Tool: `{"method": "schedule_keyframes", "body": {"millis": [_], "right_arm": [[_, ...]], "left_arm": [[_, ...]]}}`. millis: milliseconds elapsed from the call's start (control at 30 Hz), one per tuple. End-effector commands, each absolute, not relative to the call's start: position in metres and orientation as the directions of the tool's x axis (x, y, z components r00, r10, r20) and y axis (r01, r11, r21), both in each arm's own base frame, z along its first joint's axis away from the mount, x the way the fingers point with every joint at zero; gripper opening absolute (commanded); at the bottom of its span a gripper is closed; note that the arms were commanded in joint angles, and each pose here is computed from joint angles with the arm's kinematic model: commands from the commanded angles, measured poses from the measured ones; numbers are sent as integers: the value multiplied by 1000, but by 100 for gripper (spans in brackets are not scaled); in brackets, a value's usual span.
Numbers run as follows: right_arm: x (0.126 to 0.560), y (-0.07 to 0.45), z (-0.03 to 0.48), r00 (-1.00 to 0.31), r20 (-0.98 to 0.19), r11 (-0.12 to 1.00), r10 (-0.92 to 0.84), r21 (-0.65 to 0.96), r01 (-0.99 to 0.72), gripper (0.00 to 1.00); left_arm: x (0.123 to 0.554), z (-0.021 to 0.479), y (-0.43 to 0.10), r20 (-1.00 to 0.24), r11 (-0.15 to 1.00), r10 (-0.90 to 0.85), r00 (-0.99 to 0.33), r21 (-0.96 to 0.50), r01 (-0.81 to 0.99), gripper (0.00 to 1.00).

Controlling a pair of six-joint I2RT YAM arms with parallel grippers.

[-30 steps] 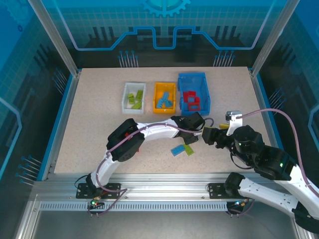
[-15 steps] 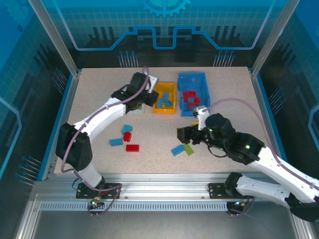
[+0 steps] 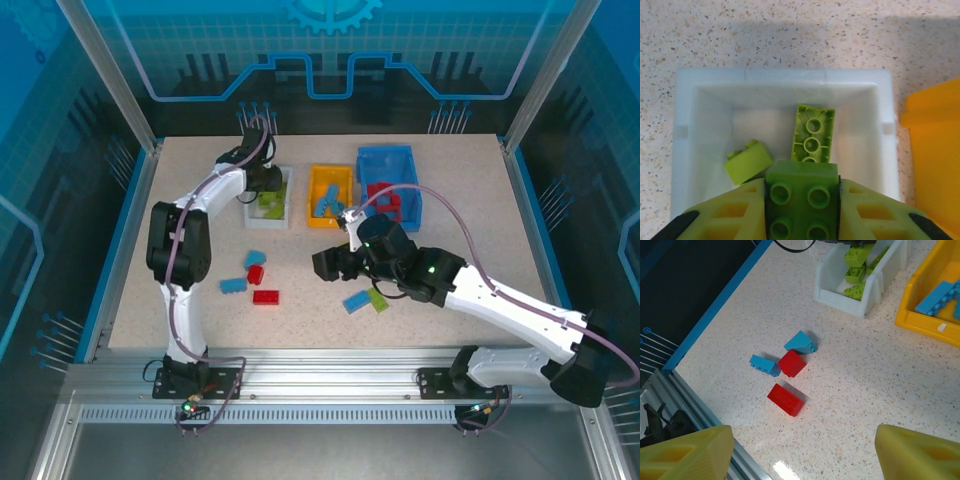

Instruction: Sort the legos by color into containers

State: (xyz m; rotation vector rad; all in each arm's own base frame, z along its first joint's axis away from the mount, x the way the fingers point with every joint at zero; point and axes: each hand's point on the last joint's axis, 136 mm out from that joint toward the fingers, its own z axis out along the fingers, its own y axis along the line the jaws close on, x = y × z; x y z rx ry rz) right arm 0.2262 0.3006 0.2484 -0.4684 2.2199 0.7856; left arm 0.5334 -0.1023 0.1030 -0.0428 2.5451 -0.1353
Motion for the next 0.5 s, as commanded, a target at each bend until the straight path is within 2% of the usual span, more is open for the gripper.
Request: {"method": "schedule_keyframes", "body": {"millis": [0, 167, 467], "right_arm": [[227, 314, 269, -646, -761, 712, -63, 420, -563, 76], [230, 315, 254, -666, -740, 732, -92, 404, -550, 77], [243, 328, 221, -729, -675, 795, -115, 377, -475, 76]], "left_arm": [[542, 100, -100, -527, 991, -99, -844, -128, -36, 34], [539, 105, -103, -518, 987, -118, -847, -154, -43, 59], [503, 176, -114, -591, 962, -191, -784, -270, -31, 72]]}}
